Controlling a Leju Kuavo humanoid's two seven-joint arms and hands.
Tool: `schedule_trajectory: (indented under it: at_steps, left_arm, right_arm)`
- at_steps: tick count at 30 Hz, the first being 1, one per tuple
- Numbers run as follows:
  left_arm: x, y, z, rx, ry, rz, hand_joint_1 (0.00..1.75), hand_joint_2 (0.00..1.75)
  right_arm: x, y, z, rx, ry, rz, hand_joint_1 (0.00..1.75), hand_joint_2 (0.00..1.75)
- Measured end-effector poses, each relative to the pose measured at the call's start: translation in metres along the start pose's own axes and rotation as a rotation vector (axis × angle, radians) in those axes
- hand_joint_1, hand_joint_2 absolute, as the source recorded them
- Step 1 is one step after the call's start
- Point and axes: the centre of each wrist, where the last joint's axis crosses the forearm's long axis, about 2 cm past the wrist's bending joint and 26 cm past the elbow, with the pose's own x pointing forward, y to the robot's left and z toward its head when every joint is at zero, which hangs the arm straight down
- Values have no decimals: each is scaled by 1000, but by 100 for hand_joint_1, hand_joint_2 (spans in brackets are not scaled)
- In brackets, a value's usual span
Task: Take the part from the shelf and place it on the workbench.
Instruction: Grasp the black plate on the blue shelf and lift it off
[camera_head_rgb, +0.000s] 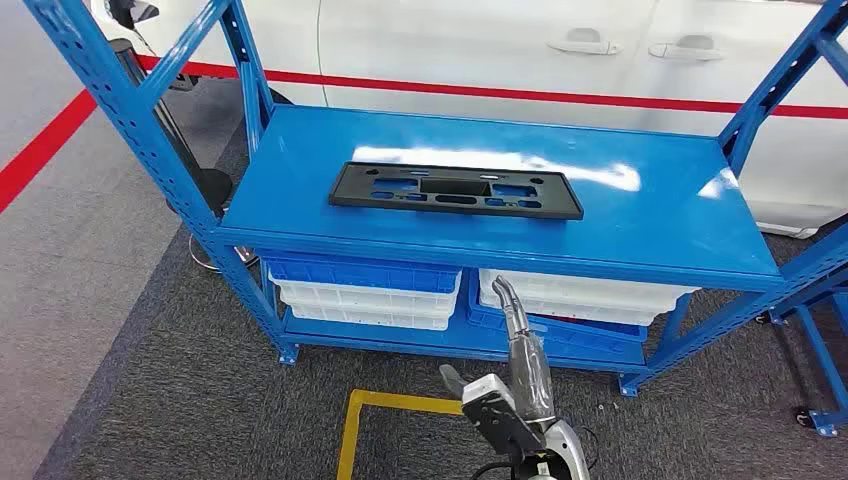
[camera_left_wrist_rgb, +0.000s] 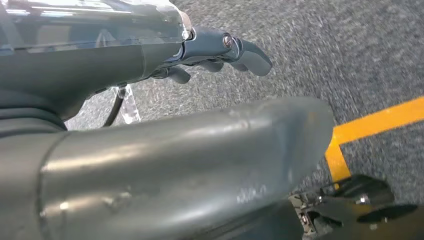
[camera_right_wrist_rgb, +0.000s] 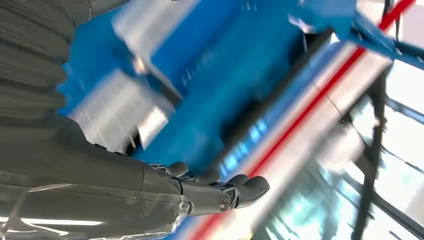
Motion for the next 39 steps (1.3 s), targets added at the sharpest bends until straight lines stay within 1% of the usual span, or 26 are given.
schedule_trajectory:
  at_steps: [2, 4, 5, 7, 11, 17, 23, 32, 39]
  left_arm:
    - [2, -1, 0, -8, 4, -9, 0, 0]
    - [5, -2, 0, -20, 12, -28, 0, 0]
    - [6, -2, 0, -25, 16, -35, 0, 0]
    - [8, -1, -1, -30, 19, -39, 0, 0]
    - [9, 0, -2, -34, 22, -34, 0, 0]
    - [8, 1, -2, -40, 16, -9, 0, 0]
    - [6, 0, -1, -48, 17, 1, 0, 0]
    - [4, -1, -1, -50, 24, 8, 0, 0]
    - [5, -1, -1, -55, 23, 15, 0, 0]
  right_arm:
    - [2, -1, -4, -50, -72, 120, 0, 175]
    - [8, -3, -11, -127, -197, 315, 0, 175]
    - [10, -3, -15, -149, -238, 378, 0, 175]
    - [13, -3, -22, -168, -273, 431, 0, 175]
    - [15, -2, -32, -183, -288, 438, 0, 175]
    - [14, 8, -33, -135, -250, 383, 0, 175]
    - [13, 17, -28, -91, -218, 326, 0, 175]
    - [6, 21, -21, -29, -183, 305, 0, 175]
    - [6, 25, -13, 3, -178, 286, 0, 175]
